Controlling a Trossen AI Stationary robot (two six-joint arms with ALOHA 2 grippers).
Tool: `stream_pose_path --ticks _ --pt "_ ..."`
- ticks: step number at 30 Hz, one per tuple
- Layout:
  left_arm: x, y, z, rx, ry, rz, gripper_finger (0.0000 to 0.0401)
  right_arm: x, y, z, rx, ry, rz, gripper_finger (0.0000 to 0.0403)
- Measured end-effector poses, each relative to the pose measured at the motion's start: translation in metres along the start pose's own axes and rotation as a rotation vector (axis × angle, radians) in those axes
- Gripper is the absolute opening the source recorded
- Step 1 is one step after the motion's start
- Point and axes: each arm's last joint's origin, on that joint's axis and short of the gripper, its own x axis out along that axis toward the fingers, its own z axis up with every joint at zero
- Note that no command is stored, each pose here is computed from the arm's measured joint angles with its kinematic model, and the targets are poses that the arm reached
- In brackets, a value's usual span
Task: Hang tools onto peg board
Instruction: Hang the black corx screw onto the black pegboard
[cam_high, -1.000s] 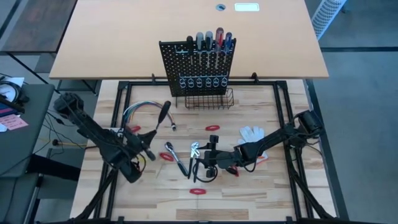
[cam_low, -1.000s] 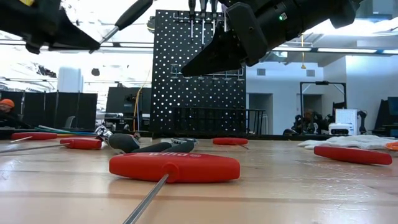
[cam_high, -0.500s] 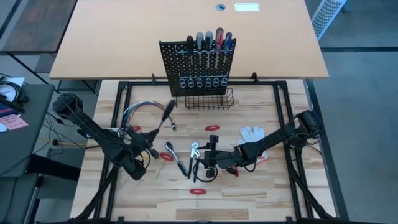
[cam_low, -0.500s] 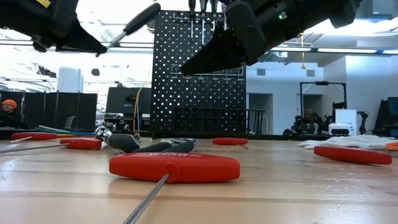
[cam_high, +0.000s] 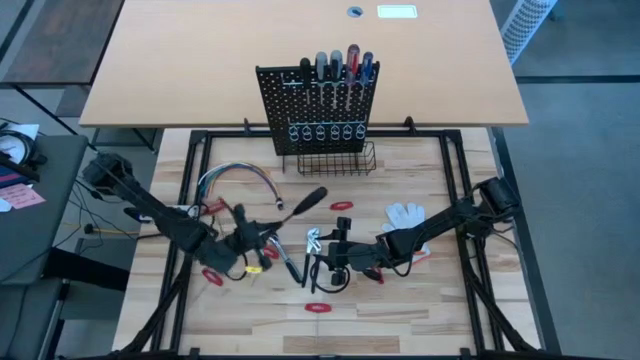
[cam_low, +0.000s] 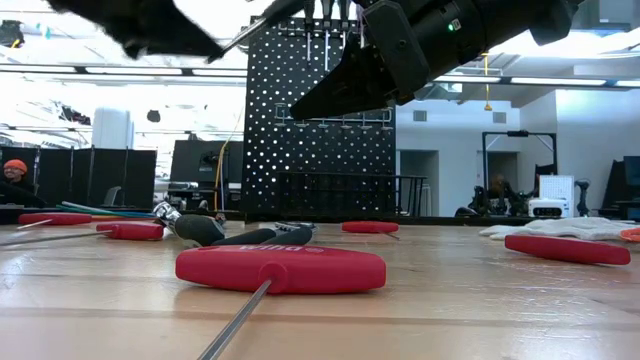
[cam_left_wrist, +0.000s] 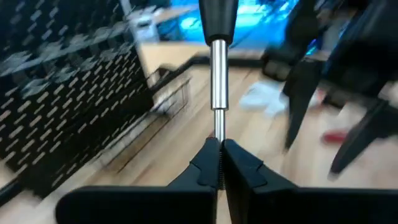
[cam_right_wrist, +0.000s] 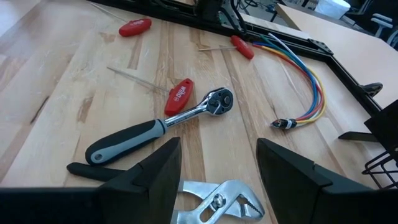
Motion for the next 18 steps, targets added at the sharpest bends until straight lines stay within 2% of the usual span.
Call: stream_pose_path --ticks 5,12,18 --pt "0.020 0.014 0.021 -0.029 -0.209 -0.112 0.0000 0.000 0.000 0.000 -0.001 0.001 0.000 0.0214" --pt "0.052 0.056 0.054 0.004 -0.489 -0.058 0.0000 0.000 0.000 0.000 -0.002 0.002 0.001 0.0214" --pt "0.080 0.097 0.091 0.027 -0.621 0.016 0.0000 0.000 0.000 0.000 -0.001 0.002 0.000 0.0214"
